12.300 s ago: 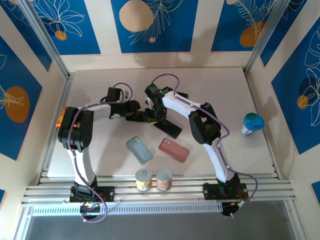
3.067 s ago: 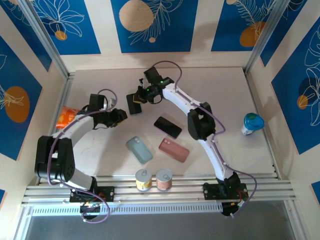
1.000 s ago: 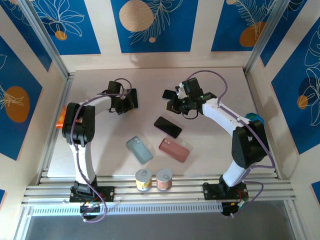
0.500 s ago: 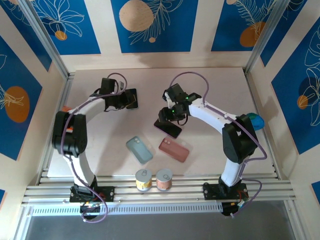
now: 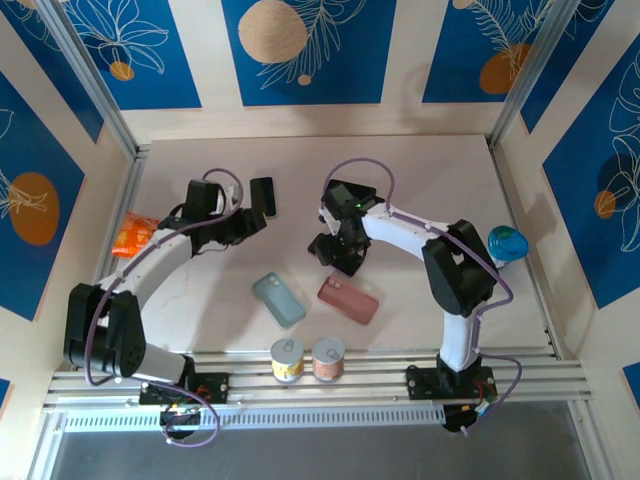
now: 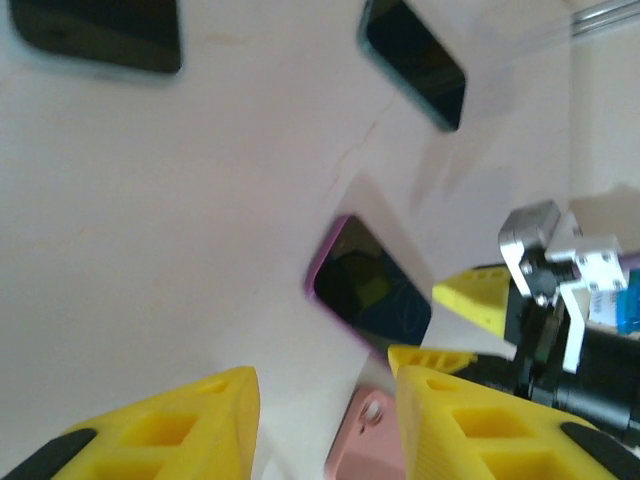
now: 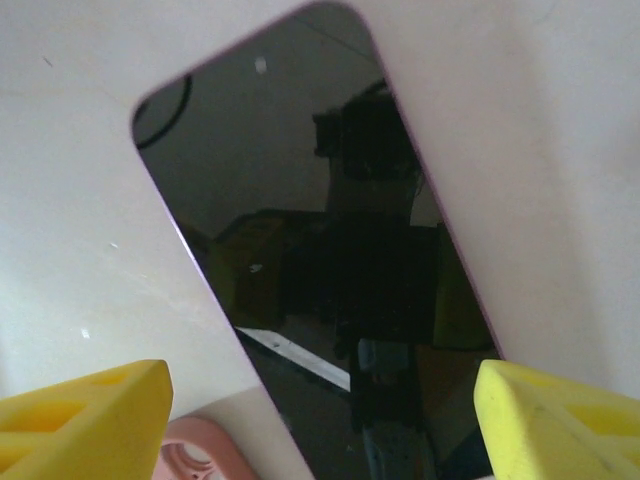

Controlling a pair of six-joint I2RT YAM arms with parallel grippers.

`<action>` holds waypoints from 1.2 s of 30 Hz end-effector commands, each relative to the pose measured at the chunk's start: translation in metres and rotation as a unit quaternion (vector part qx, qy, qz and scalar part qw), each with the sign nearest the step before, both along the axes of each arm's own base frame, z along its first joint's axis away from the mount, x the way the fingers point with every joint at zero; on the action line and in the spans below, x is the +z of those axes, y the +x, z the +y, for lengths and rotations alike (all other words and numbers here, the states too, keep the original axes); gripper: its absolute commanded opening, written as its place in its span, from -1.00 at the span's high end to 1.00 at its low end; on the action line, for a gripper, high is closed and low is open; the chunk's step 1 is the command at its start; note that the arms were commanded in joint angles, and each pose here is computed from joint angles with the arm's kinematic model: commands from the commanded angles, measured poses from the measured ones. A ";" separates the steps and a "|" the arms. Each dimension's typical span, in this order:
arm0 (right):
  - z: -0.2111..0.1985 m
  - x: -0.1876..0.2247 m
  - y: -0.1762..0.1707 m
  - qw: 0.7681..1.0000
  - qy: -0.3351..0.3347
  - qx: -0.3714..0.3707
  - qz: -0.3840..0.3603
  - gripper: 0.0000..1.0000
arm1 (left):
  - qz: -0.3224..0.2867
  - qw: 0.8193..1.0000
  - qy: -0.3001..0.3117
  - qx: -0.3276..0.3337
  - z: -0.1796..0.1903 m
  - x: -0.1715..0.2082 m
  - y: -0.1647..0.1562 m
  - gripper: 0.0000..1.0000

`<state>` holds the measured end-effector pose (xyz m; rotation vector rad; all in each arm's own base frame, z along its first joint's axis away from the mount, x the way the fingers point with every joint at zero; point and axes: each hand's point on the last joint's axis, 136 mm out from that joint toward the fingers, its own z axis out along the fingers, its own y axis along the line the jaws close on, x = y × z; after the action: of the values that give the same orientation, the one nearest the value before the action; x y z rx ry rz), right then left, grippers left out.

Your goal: Put the phone into the phone case

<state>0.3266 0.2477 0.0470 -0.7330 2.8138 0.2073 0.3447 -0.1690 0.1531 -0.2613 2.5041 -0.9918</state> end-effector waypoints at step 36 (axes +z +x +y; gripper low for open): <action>0.004 -0.035 0.015 0.994 -0.070 0.084 0.003 -0.88 | 0.025 0.999 0.030 0.014 0.015 -0.017 -0.029 0.15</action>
<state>0.3473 0.2536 0.0200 -0.9606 2.7707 0.0762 0.3208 -0.1550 0.1438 -0.3091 2.5344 -0.9233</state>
